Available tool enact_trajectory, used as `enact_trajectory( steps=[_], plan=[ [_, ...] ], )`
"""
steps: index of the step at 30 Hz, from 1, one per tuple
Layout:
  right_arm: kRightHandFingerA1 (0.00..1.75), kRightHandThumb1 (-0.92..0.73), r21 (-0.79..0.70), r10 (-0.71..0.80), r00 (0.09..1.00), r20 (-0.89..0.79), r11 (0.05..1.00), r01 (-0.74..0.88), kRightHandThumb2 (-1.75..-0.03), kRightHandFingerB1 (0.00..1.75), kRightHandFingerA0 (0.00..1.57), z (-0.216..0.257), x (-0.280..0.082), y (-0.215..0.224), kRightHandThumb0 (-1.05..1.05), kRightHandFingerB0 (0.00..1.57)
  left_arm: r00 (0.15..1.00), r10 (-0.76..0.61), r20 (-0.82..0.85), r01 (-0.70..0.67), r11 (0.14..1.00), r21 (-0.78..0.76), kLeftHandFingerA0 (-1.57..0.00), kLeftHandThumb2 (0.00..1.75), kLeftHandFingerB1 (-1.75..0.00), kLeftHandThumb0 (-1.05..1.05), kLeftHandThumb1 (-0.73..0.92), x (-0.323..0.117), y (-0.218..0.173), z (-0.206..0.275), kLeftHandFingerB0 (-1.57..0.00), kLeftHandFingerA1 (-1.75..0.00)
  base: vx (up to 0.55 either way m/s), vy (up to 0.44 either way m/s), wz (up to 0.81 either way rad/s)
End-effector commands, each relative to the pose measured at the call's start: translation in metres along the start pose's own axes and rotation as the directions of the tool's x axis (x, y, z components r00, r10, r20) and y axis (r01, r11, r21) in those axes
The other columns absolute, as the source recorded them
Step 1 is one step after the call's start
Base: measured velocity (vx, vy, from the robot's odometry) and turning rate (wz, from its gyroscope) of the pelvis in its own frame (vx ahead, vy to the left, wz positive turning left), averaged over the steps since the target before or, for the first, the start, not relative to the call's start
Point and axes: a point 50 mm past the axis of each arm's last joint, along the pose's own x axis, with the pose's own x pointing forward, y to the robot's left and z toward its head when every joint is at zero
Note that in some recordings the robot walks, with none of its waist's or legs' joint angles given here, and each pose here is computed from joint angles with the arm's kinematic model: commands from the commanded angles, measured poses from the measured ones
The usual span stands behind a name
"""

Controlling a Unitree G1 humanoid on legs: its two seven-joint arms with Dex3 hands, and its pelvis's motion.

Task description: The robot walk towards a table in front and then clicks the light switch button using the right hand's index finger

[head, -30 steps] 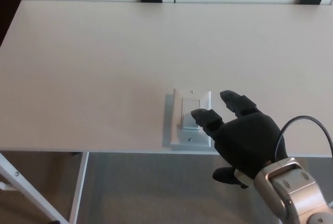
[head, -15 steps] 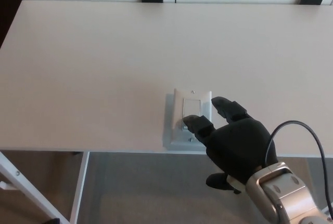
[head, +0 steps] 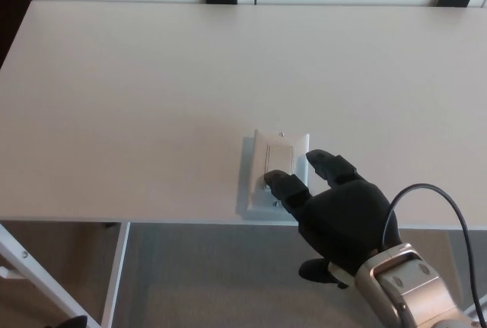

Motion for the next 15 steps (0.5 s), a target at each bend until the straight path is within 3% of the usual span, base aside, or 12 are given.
enact_trajectory(
  steps=[1,2,6,8,15],
  plan=[
    [0.12,-0.48,-0.013,0.030,0.999,-0.022,0.999,-0.030,-0.83,0.32,0.00,-0.004,-0.002,0.006,-0.69,0.09,1.000,0.009,-0.004,-0.009,1.000,0.008,-0.21,0.60,-0.33,-0.15,0.68,-0.001,0.004,0.001,-0.23,-0.37,0.00,0.000,0.00],
    [0.06,-0.50,-0.012,0.034,0.999,-0.022,0.999,-0.035,-0.83,0.31,0.00,-0.004,-0.002,0.008,-0.73,0.13,1.000,0.011,-0.001,-0.011,1.000,0.011,-0.22,0.61,-0.33,-0.16,0.68,-0.002,0.004,0.001,-0.23,-0.38,0.00,0.000,0.00],
    [0.09,-0.49,-0.013,0.053,0.998,-0.016,0.999,-0.053,-0.82,0.35,0.00,-0.001,-0.005,0.016,-0.72,0.14,1.000,0.009,-0.006,-0.009,1.000,0.011,-0.21,0.61,-0.33,-0.18,0.67,-0.003,0.005,-0.001,-0.23,-0.38,0.00,0.000,0.00],
    [0.00,-0.52,-0.014,0.057,0.998,-0.017,0.998,-0.057,-0.82,0.32,0.00,-0.001,-0.003,0.017,-0.78,0.15,1.000,0.007,-0.001,-0.007,1.000,0.026,-0.21,0.61,-0.33,-0.18,0.67,-0.002,0.006,0.001,-0.23,-0.38,0.00,0.000,0.00],
    [0.08,-0.52,-0.010,0.082,0.996,-0.017,0.997,-0.083,-0.84,0.36,0.00,0.002,-0.005,0.020,-0.75,0.15,1.000,0.009,-0.005,-0.009,1.000,0.025,-0.21,0.61,-0.34,-0.20,0.67,-0.001,0.006,0.002,-0.23,-0.38,0.00,0.000,0.00]
  ],
)
